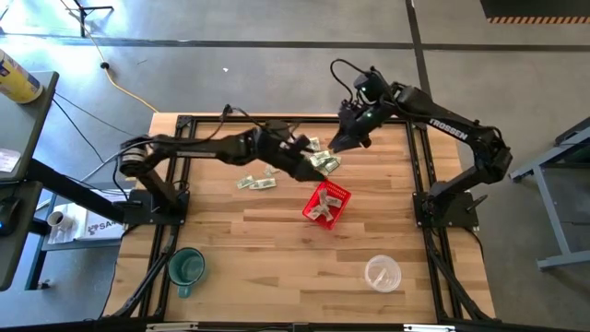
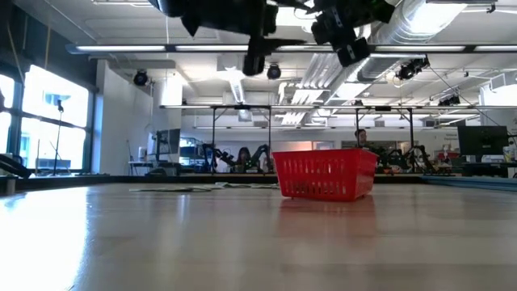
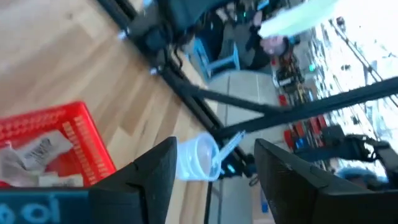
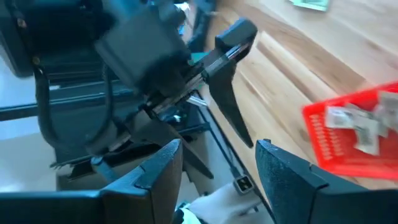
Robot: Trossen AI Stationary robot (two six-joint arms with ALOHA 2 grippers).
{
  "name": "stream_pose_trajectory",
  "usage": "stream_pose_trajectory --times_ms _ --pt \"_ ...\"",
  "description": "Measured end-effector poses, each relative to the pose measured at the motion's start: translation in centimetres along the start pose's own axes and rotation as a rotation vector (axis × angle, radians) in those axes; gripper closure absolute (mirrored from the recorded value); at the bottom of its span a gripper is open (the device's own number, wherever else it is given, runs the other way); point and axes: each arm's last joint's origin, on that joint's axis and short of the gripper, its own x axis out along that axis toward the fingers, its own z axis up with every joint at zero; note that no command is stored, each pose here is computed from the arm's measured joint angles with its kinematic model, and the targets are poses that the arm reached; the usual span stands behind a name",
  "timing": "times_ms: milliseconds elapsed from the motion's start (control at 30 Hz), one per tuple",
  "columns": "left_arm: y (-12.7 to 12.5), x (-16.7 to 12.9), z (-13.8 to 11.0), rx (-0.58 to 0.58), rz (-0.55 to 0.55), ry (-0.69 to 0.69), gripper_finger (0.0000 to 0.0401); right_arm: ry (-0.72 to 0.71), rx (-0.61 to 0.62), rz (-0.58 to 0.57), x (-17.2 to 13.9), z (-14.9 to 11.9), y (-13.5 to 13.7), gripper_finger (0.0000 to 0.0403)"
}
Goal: Pick and place items into bin
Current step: Put the white stevia packet into the bin
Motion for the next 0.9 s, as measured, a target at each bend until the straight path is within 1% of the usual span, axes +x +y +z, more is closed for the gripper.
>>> stream_pose_trajectory --times_ms 167,400,533,700,900 --pt "-2.4 -2.6 0.8 0.059 0.003 -0.121 0.0162 -0.001 -0.034 0.041 0.1 0.1 0.6 0.0214" --pt "-4.2 -4.9 1.1 0.121 0.034 -0.230 0.0169 0.000 -0.051 0.047 0.0 0.1 0.6 0.0213" --pt "-4.7 -5.7 1.2 0.156 0.051 -0.266 0.0169 0.011 -0.063 0.062 0.0 0.1 0.7 0.0216" --pt "-5.1 -6.2 1.2 0.162 0.044 -0.284 0.0169 0.009 -0.069 0.064 0.0 0.2 0.8 0.0219" --pt "-6.2 -6.9 1.5 0.196 -0.033 -0.316 0.0169 0.025 -0.077 0.087 0.0 0.2 0.9 0.0219"
